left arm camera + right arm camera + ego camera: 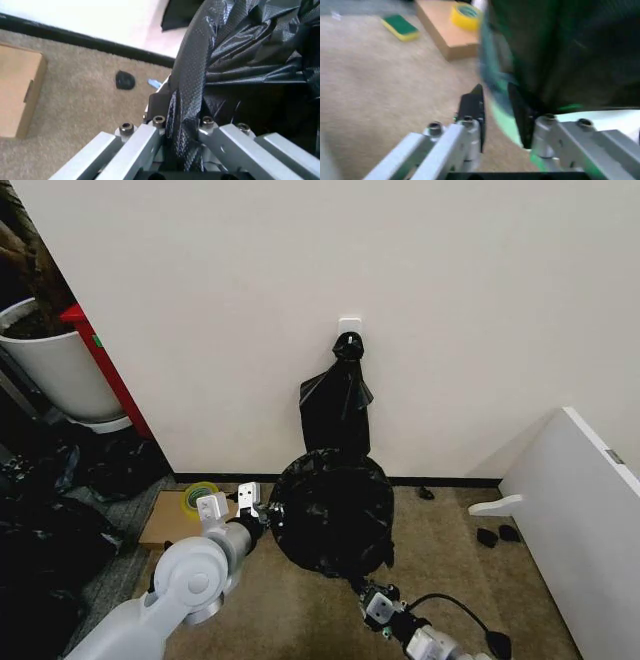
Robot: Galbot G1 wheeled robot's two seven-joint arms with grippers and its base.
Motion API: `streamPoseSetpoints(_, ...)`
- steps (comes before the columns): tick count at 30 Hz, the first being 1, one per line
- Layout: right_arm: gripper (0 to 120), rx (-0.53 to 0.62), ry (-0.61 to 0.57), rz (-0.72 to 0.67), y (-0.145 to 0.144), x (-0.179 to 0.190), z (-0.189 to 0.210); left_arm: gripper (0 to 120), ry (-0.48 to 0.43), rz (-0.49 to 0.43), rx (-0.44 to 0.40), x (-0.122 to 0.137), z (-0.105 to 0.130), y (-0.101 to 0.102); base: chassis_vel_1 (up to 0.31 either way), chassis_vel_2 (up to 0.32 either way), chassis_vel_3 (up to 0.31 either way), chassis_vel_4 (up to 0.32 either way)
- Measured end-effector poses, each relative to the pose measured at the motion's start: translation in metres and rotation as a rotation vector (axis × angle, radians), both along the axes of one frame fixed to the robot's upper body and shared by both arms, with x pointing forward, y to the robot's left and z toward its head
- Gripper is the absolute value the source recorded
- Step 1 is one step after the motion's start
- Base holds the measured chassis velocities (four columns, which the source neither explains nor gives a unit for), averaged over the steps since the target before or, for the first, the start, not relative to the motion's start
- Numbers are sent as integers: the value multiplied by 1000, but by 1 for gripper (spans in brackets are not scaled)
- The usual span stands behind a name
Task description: Place the garbage bag over the trash bin.
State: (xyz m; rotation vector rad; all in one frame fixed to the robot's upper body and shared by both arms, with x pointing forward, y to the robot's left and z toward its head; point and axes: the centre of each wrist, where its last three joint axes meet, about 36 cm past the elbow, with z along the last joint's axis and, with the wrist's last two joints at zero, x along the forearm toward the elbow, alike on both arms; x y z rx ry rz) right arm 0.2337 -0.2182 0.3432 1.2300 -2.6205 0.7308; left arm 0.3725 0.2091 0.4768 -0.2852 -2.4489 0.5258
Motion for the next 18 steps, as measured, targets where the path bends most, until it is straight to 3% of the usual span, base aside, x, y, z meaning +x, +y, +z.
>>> streamPoseSetpoints(2, 22, 5, 0, 15, -1, -2, 1, 1, -2, 5, -1, 1, 0, 0, 0, 0, 0, 0)
streamPoseSetpoints(5, 36, 49, -8, 108, -6, -14, 7, 1, -13, 21, -6, 5, -3, 2, 0, 0, 0, 0)
streamPoseSetpoints(6, 43, 93, -11, 181, -11, -16, 13, 1, -29, 26, -6, 6, -6, 4, 0, 0, 0, 0)
streamPoseSetpoints(10, 53, 200, 33, 219, -15, -21, 30, 1, -81, 22, 27, 8, -17, 10, 0, 0, 0, 0)
streamPoseSetpoints(11, 61, 289, 60, 184, -16, -21, 44, 1, -120, 1, 67, 6, -26, 16, 0, 0, 0, 0)
streamPoseSetpoints(17, 77, 418, 38, 4, -22, -9, 66, 1, -211, -60, 137, 1, -43, 26, 0, 0, 0, 0)
streamPoseSetpoints(18, 84, 526, 61, -142, -31, 7, 86, 1, -285, -104, 155, -3, -56, 31, 0, 0, 0, 0)
